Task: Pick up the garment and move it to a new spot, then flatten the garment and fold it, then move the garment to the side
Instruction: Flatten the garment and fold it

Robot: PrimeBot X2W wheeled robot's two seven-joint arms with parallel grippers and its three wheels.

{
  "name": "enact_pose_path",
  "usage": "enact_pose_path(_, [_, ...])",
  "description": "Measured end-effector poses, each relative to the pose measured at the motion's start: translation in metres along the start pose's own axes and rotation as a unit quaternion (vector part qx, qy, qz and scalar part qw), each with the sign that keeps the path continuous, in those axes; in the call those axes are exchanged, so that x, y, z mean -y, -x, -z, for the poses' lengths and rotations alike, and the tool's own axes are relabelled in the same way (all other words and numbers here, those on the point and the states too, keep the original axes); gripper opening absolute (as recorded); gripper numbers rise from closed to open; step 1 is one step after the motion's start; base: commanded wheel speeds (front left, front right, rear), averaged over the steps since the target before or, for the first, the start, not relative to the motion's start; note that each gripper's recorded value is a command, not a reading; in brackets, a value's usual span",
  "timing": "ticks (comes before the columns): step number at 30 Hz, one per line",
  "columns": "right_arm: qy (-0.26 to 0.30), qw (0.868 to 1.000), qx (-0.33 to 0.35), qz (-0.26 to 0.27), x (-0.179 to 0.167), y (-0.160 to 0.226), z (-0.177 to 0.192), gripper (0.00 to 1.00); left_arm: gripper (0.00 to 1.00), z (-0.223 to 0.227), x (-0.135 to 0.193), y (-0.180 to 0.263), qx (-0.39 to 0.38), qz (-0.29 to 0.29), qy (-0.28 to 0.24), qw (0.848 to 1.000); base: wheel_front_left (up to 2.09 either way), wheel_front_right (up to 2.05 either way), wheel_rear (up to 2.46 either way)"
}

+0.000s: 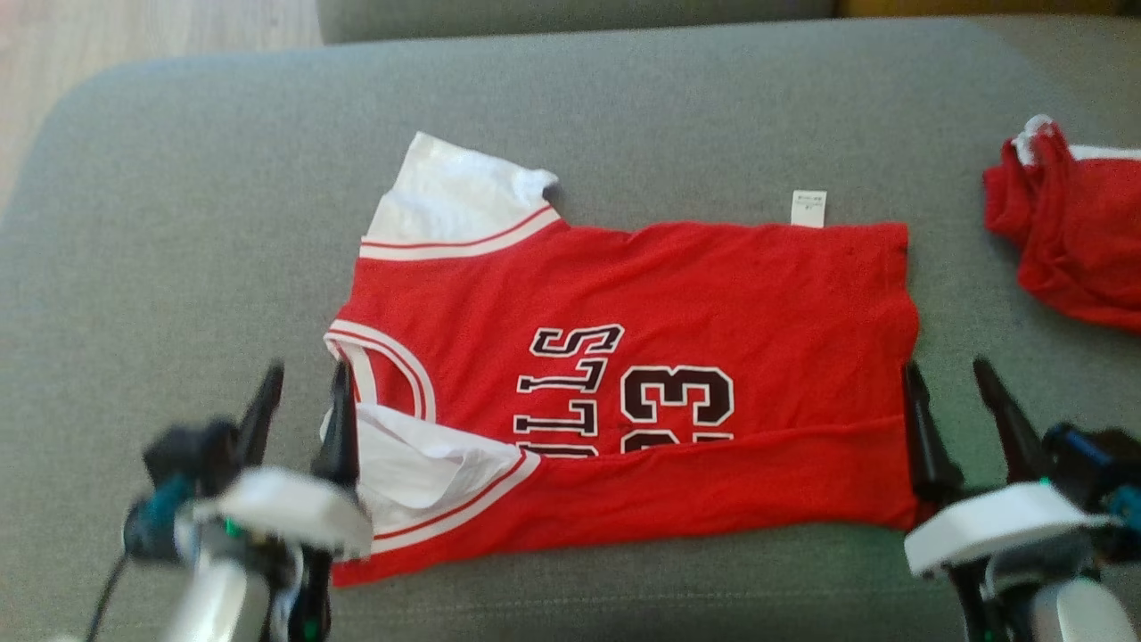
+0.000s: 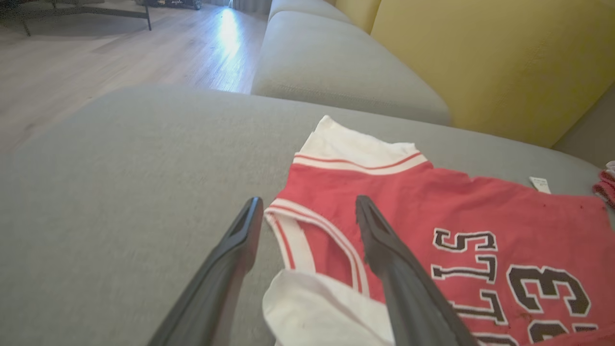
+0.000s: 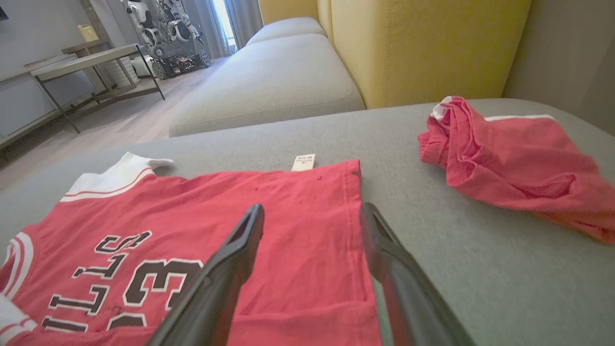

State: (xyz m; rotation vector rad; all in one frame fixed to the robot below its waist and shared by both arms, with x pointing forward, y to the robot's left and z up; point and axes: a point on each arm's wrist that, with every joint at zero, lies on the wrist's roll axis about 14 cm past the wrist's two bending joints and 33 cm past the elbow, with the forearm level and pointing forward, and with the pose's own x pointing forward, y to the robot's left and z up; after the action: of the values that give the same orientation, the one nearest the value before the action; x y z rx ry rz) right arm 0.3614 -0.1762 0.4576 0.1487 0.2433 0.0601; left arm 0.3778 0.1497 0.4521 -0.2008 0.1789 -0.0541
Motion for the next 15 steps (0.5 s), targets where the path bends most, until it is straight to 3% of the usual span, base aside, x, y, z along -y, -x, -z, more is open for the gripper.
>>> enact_pose_path(9, [0.006, 0.999, 0.038, -0.013, -0.004, -0.053, -0.026, 1.00, 1.00, -0.060, 0.038, -0.111, 0.047, 0.083, -0.024, 0.995, 0.00, 0.00, 0.00])
enact_pose_path(15, [0.005, 0.999, 0.026, -0.018, -0.005, -0.083, -0.012, 1.00, 1.00, -0.037, 0.046, -0.173, -0.003, 0.110, -0.035, 0.993, 0.00, 0.00, 0.00])
